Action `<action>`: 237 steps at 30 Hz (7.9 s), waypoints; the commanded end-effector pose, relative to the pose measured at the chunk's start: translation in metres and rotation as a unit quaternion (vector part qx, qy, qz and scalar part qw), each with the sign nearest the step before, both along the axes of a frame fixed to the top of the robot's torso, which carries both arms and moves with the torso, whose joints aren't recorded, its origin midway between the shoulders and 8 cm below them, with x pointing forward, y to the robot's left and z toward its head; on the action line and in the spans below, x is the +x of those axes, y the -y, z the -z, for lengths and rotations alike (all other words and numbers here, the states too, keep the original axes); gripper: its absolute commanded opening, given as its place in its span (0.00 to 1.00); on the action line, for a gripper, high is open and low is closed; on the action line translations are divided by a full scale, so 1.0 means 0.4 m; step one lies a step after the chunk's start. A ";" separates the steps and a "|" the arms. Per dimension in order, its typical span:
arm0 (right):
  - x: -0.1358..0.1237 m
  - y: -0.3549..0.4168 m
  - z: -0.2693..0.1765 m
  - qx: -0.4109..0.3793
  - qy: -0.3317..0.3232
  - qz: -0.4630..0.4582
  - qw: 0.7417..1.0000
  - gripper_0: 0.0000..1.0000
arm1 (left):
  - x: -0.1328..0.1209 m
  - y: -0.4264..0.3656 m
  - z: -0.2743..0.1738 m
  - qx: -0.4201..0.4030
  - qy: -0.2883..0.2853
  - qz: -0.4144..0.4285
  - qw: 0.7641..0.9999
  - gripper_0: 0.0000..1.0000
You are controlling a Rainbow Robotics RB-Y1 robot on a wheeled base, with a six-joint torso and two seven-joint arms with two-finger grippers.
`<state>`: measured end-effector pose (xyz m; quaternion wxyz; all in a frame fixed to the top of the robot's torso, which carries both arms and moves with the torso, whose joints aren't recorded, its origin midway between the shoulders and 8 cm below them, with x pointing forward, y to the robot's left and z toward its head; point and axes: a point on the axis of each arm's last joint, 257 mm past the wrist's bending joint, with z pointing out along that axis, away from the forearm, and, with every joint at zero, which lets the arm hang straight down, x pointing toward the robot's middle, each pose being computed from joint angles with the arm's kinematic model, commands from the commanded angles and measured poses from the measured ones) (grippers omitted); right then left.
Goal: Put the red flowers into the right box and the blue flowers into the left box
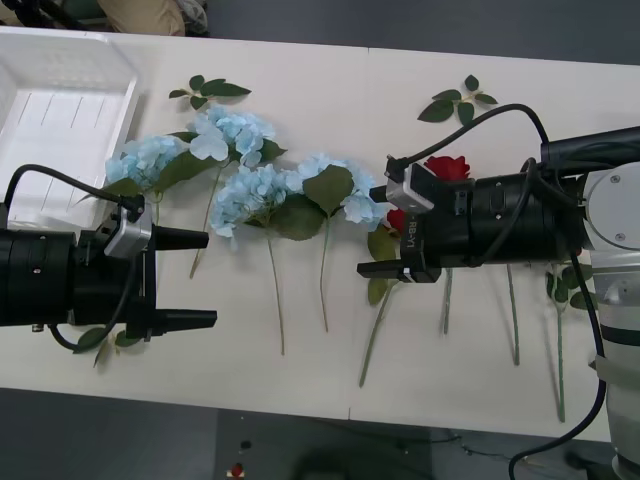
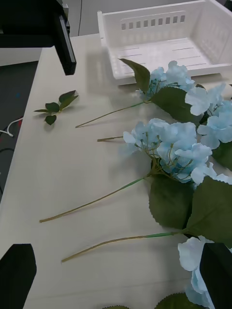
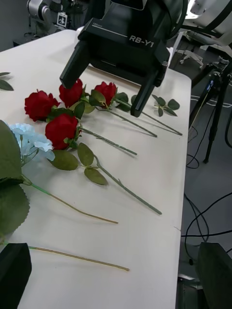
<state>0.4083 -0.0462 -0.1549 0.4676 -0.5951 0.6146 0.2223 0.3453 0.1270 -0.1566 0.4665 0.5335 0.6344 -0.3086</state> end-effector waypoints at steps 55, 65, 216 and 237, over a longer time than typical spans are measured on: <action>-0.004 0.059 0.033 -0.023 -0.022 0.008 0.999 1.00 | -0.030 0.046 -0.025 -0.026 -0.001 0.018 1.000 1.00; -0.075 0.193 -0.026 0.007 -0.282 0.123 0.952 1.00 | -0.016 -0.011 -0.161 -0.103 -0.053 -0.011 0.993 1.00; 0.285 1.617 0.043 -0.137 -0.118 0.799 0.574 1.00 | 0.740 -1.092 -0.266 0.242 0.044 -0.640 0.728 1.00; 0.190 0.923 0.127 -0.051 -0.310 0.624 0.716 1.00 | 0.565 -0.555 -0.143 0.147 -0.065 -0.463 0.872 1.00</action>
